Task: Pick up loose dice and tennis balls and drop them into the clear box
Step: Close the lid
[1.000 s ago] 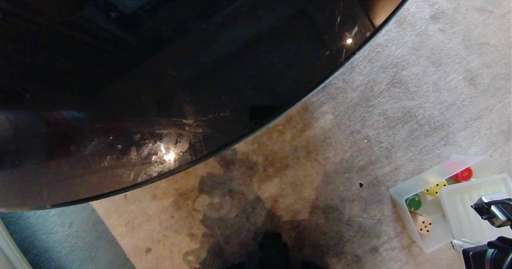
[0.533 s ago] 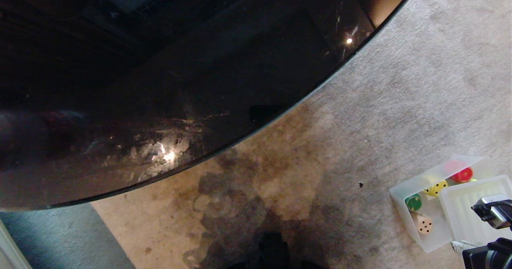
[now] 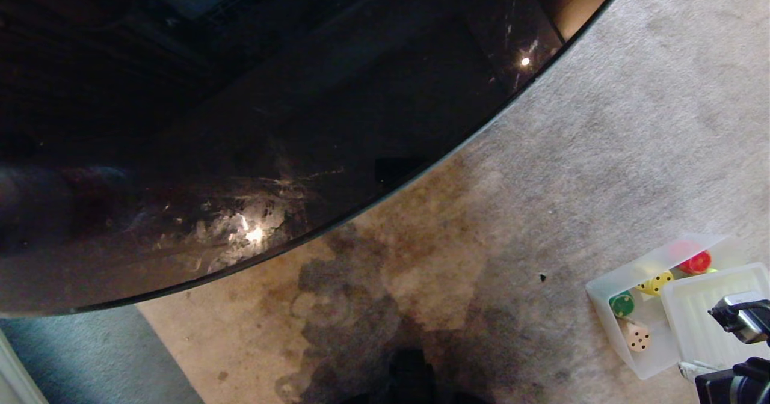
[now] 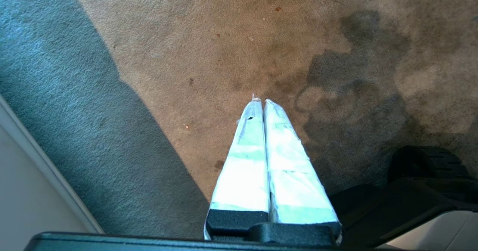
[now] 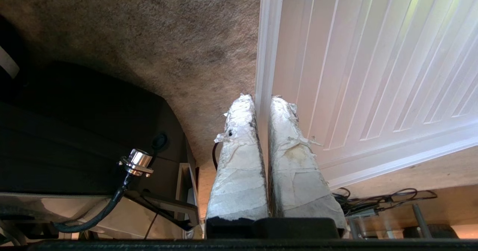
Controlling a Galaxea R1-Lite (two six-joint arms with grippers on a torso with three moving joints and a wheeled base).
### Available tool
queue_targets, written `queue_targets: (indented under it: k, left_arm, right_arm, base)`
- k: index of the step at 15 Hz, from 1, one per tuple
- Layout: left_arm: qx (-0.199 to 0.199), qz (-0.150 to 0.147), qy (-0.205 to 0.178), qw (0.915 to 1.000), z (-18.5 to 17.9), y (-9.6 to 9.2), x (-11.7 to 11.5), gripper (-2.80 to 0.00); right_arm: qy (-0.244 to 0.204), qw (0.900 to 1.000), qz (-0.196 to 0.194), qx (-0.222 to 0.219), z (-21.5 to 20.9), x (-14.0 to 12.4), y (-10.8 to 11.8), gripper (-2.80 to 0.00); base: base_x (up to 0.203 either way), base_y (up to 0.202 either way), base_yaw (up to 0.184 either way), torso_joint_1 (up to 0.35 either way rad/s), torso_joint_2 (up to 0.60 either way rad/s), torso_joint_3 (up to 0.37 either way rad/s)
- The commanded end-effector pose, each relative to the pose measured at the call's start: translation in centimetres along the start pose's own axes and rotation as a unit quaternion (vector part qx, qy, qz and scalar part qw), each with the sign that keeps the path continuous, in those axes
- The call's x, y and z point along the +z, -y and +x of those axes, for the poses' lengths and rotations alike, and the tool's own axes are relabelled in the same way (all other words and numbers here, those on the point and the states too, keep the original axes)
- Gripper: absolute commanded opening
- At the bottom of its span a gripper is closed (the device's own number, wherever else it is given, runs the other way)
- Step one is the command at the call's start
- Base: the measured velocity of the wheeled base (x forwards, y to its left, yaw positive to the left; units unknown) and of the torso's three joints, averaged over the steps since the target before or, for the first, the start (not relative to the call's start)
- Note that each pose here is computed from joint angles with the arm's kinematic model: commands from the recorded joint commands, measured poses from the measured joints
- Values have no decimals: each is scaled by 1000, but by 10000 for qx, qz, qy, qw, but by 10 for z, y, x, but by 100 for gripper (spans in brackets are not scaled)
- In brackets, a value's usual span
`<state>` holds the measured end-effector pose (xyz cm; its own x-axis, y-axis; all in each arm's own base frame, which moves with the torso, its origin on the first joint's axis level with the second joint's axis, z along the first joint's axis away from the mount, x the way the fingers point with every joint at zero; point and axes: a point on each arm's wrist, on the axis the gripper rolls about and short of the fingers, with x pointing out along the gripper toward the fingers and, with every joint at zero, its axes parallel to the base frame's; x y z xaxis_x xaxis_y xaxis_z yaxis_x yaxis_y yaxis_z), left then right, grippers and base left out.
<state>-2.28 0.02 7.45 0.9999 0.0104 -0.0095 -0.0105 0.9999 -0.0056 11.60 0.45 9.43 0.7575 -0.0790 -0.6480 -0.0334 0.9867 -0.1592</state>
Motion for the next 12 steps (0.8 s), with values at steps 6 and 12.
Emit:
queue_targets:
  k: [6, 12]
  left_arm:
    - [2, -2, 1, 10000, 0, 0, 0, -280]
    - [2, -2, -6, 10000, 0, 0, 0, -280]
  right_arm:
    - [2, 10000, -9, 3, 0, 0, 0, -280]
    - [2, 10000, -9, 3, 0, 0, 0, -280]
  base:
    - [0, 0, 0, 0, 0, 0]
    - [0, 0, 0, 0, 0, 0]
